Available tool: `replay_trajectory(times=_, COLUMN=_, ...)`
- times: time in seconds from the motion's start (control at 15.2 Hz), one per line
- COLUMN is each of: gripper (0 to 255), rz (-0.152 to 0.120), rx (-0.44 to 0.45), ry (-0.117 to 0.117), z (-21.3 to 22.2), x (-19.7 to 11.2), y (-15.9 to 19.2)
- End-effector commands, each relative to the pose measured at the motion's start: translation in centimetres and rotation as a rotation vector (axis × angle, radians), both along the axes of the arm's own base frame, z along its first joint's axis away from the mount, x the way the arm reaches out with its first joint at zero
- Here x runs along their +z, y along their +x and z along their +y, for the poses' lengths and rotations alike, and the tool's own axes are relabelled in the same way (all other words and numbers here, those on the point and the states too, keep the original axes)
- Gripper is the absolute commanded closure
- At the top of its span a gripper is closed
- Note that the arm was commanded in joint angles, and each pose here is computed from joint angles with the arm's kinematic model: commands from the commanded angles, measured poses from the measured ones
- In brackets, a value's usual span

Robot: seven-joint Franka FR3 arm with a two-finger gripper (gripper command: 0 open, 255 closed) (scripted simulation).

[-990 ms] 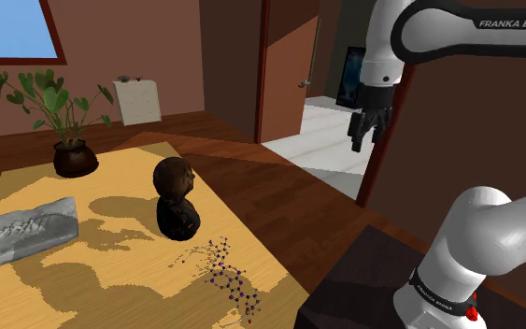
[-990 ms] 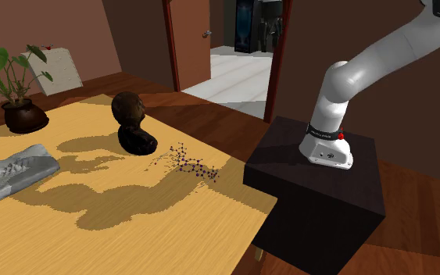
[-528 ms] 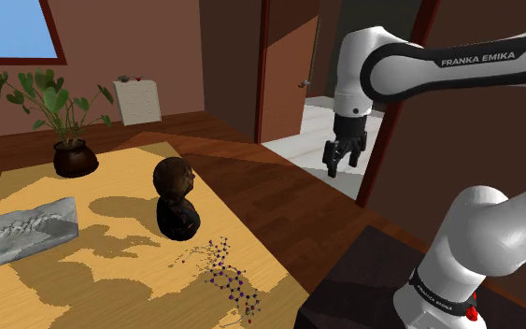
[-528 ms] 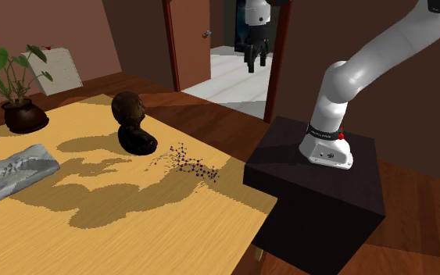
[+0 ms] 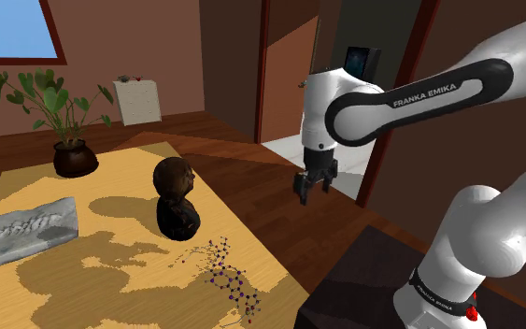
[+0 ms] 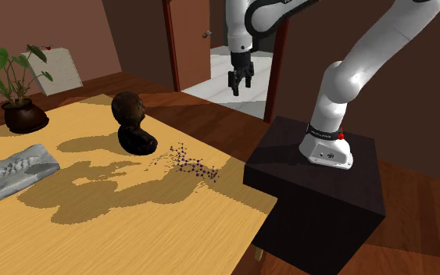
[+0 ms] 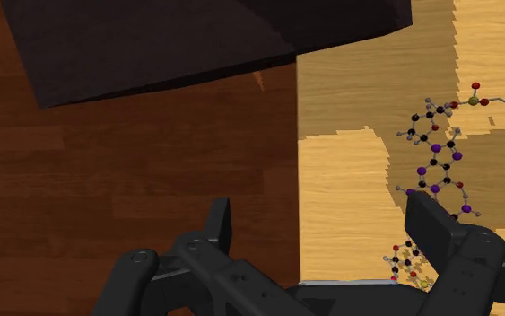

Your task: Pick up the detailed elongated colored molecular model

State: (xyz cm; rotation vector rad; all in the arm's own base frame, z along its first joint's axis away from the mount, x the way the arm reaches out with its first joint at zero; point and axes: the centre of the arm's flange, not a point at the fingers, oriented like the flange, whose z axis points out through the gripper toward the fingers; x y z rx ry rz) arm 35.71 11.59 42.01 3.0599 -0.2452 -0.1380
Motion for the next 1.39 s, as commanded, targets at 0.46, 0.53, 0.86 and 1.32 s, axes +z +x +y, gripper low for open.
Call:
replay_trajectory(times=0.46, gripper=0, rz=0.004, rx=0.012, ry=-0.012, z=6.7, x=-9.3, y=3.2)
replay_trajectory(times=0.53, gripper=0, rz=0.004, rx=0.013, ry=-0.013, z=7.4, x=-10.4, y=3.5)
replay_trajectory(times=0.86, gripper=0, rz=0.007, rx=0.02, ry=-0.02, z=11.2, x=-15.6, y=5.3)
replay_trajectory(times=1.32, gripper=0, rz=0.012, rx=0.03, ry=-0.03, z=16.4, x=-22.9, y=7.8)
